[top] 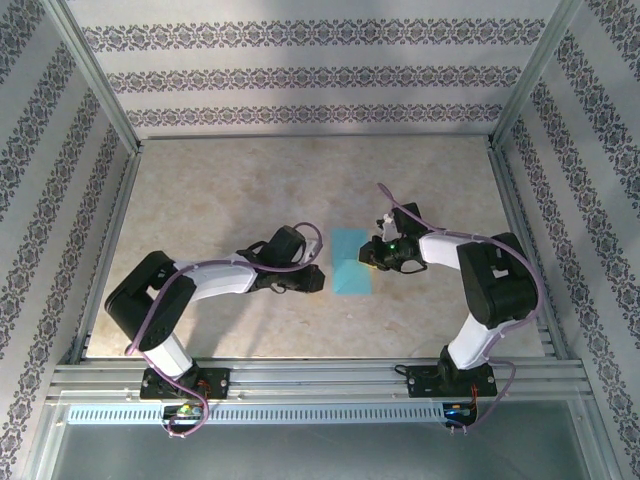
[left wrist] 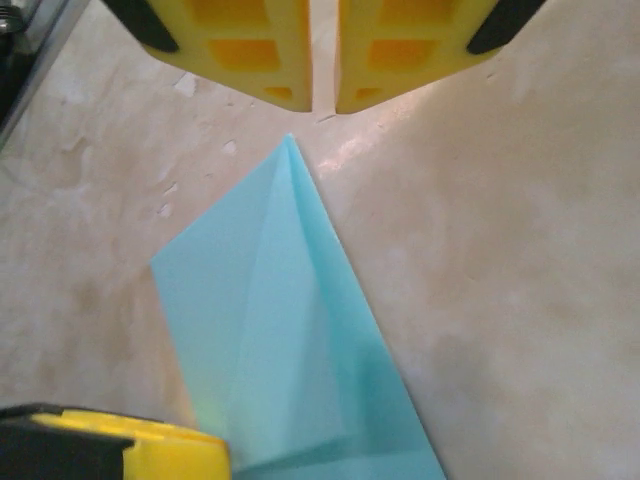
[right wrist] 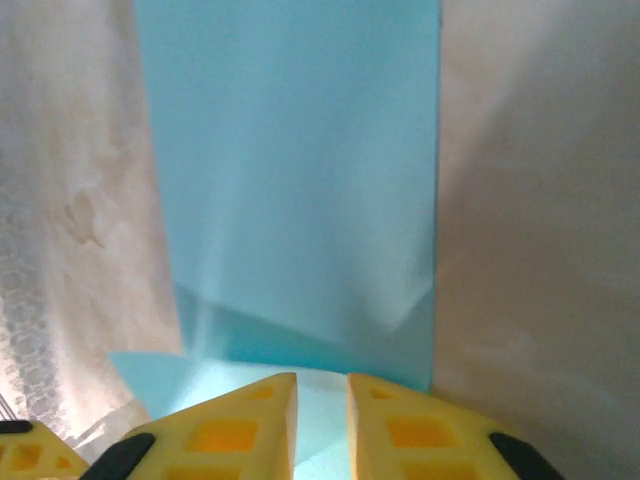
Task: Fold a paper plane with a square sheet of paper (fold left side to right side)
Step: Fold the triangle a second time at the center of the table, then turn over the paper at the center of the table.
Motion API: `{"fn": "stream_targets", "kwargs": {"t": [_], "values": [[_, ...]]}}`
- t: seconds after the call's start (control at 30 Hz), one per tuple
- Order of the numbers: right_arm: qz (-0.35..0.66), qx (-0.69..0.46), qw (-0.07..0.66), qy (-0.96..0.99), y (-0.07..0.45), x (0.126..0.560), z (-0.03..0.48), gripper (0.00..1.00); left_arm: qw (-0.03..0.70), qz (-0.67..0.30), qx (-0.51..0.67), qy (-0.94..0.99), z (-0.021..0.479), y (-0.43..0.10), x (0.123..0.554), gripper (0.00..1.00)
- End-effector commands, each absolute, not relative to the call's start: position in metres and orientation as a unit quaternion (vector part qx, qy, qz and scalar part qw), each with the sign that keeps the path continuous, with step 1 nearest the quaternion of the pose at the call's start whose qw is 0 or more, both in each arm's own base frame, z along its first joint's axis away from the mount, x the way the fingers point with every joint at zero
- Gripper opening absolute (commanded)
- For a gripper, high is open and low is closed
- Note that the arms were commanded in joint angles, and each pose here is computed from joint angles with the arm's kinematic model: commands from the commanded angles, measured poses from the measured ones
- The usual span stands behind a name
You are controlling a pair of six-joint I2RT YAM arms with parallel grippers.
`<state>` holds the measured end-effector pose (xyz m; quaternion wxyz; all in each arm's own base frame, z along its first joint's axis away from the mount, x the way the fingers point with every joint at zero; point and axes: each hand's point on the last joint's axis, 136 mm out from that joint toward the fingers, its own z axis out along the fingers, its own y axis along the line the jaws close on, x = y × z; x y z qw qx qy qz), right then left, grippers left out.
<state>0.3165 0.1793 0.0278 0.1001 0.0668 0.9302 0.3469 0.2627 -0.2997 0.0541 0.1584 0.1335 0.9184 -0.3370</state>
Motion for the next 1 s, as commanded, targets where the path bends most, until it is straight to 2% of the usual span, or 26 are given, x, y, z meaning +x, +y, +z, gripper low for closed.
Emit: {"fn": "stream_targets", "kwargs": {"t": [0.0, 0.2, 0.6, 0.77, 0.97], "values": [[0.341, 0.063, 0.147, 0.926, 0.172, 0.33, 0.061, 0.29, 0.192, -0.348, 0.114, 0.91, 0.076, -0.294, 0.28, 0.2], [0.329, 0.07, 0.197, 0.921, 0.148, 0.325, 0.083, 0.49, 0.217, -0.378, 0.099, 0.895, 0.092, -0.297, 0.299, 0.31], [0.345, 0.103, 0.278, 0.89, 0.112, 0.3, 0.109, 0.83, 0.204, -0.413, 0.128, 0.878, 0.087, -0.335, 0.327, 0.38], [0.363, 0.103, 0.28, 0.883, 0.112, 0.294, 0.112, 0.87, 0.192, -0.413, 0.135, 0.88, 0.077, -0.342, 0.333, 0.39], [0.367, 0.101, 0.276, 0.882, 0.113, 0.292, 0.109, 0.87, 0.178, -0.408, 0.142, 0.884, 0.064, -0.35, 0.331, 0.38]]}}
